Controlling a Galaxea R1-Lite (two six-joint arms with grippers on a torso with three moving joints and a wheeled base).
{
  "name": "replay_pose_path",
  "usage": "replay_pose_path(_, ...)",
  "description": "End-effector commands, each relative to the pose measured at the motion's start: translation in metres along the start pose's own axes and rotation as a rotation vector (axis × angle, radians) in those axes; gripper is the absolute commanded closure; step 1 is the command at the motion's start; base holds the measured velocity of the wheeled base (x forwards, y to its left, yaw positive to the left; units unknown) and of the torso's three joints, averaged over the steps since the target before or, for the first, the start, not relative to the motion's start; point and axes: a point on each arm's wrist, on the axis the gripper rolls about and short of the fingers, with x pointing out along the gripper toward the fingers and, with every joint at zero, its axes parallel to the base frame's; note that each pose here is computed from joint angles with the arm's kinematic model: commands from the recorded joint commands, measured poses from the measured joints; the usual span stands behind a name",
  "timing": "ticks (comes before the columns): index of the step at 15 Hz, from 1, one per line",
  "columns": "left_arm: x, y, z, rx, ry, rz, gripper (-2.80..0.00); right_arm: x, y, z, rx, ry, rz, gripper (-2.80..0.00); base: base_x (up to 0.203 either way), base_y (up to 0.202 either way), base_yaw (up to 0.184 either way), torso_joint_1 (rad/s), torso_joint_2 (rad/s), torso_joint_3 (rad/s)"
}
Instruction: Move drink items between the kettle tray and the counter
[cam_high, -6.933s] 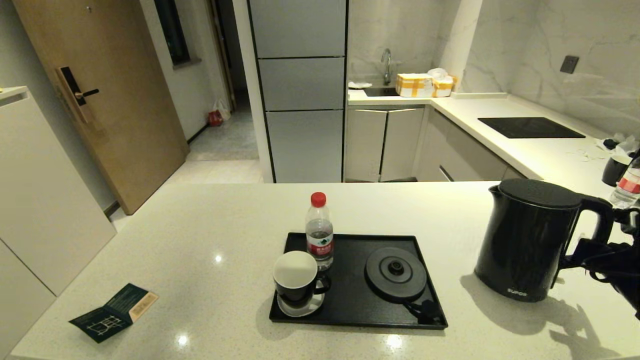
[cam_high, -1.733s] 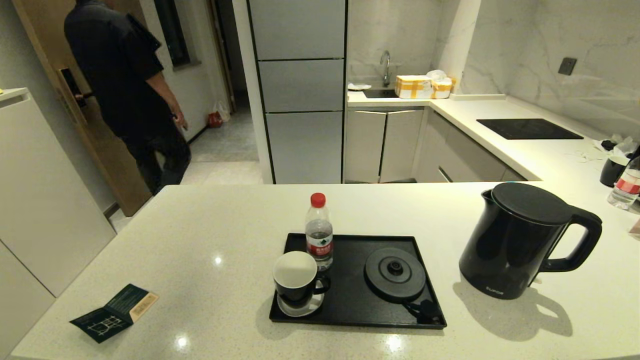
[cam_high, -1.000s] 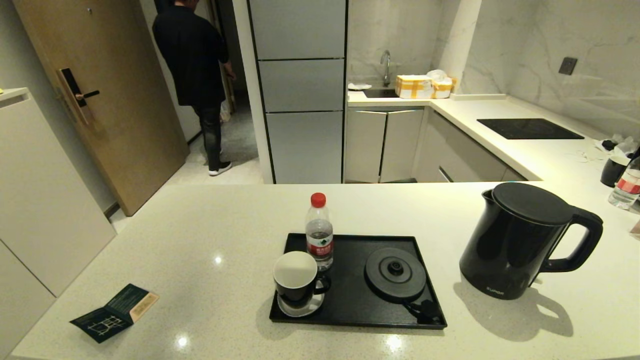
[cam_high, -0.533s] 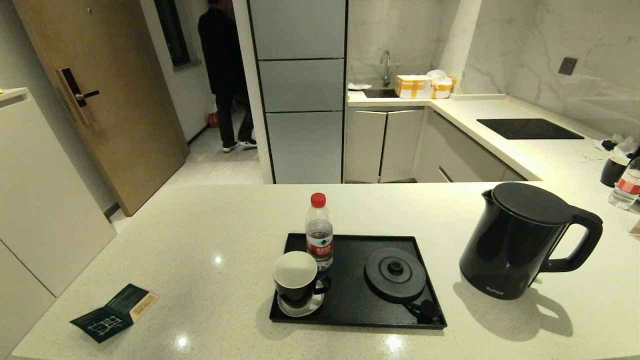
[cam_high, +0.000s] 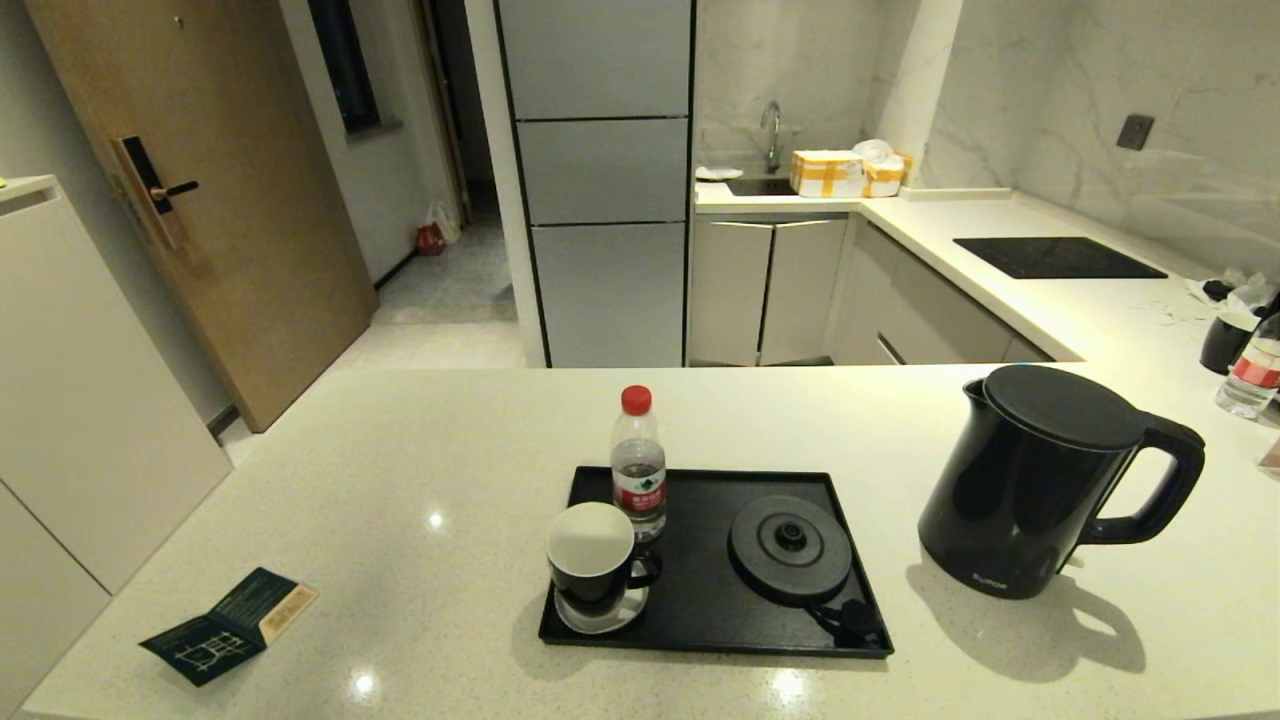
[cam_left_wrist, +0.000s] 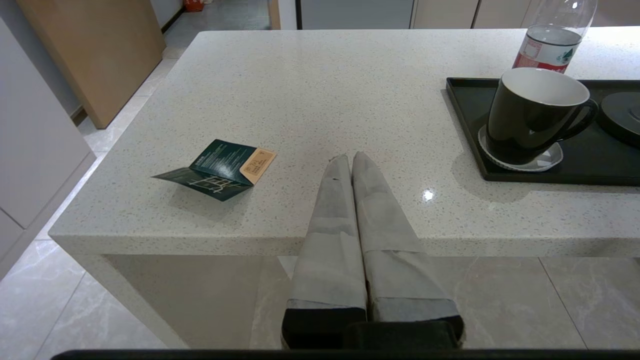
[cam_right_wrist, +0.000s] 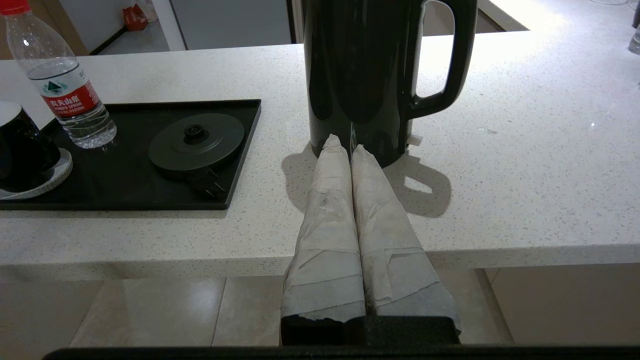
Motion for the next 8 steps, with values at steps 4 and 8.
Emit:
replay_pose_path(4,0.0000,0.0000,0.0000,0.000,0.000,0.001,0.00,0.0002,0.0000,-0.0007,0.001,0.002,0.002,0.00,0.000,0.000,0.000,0.000,0.00,0.000)
replay_pose_path(8,0.0000,0.0000,0.0000,0.000,0.000,-0.001,0.00,0.0002,0.0000,-0.0007,0.001,0.002,0.002,0.00,0.000,0.000,0.000,0.000,0.00,0.000)
